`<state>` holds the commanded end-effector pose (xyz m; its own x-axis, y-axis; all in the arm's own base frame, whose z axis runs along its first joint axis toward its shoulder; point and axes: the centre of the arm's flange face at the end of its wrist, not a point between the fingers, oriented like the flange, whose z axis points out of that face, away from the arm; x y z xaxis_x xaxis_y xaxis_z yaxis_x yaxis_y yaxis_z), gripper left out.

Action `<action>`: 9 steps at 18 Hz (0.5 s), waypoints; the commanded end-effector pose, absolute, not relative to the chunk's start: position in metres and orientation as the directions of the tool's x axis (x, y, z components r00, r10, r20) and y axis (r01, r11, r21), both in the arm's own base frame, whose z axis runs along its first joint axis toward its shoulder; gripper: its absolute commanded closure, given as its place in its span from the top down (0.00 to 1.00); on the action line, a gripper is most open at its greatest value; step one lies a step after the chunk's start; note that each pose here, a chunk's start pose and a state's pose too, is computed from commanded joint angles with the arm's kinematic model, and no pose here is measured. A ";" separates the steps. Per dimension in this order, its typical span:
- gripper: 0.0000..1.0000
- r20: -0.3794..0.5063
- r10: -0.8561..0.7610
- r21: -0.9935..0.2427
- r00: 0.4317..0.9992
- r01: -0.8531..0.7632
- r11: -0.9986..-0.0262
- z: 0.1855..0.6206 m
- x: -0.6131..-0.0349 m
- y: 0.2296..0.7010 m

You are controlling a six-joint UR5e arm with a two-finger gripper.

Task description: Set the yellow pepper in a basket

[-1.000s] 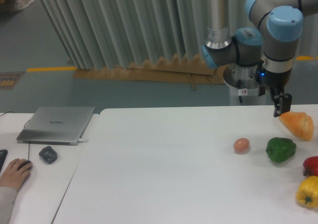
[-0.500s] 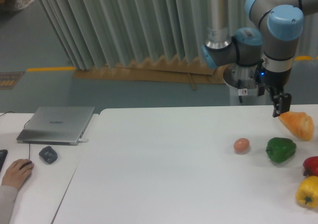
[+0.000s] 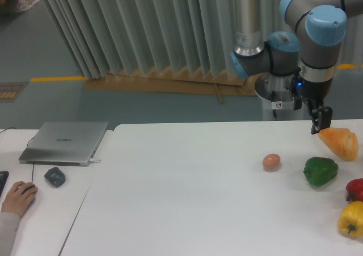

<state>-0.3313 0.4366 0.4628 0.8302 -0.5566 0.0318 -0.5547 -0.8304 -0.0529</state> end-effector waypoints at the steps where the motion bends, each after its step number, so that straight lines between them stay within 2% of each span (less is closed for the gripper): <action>1: 1.00 0.033 -0.559 -0.051 0.828 -0.557 -0.829 0.461 -0.331 0.437; 9: 1.00 0.042 -0.558 -0.048 0.829 -0.556 -0.830 0.458 -0.330 0.436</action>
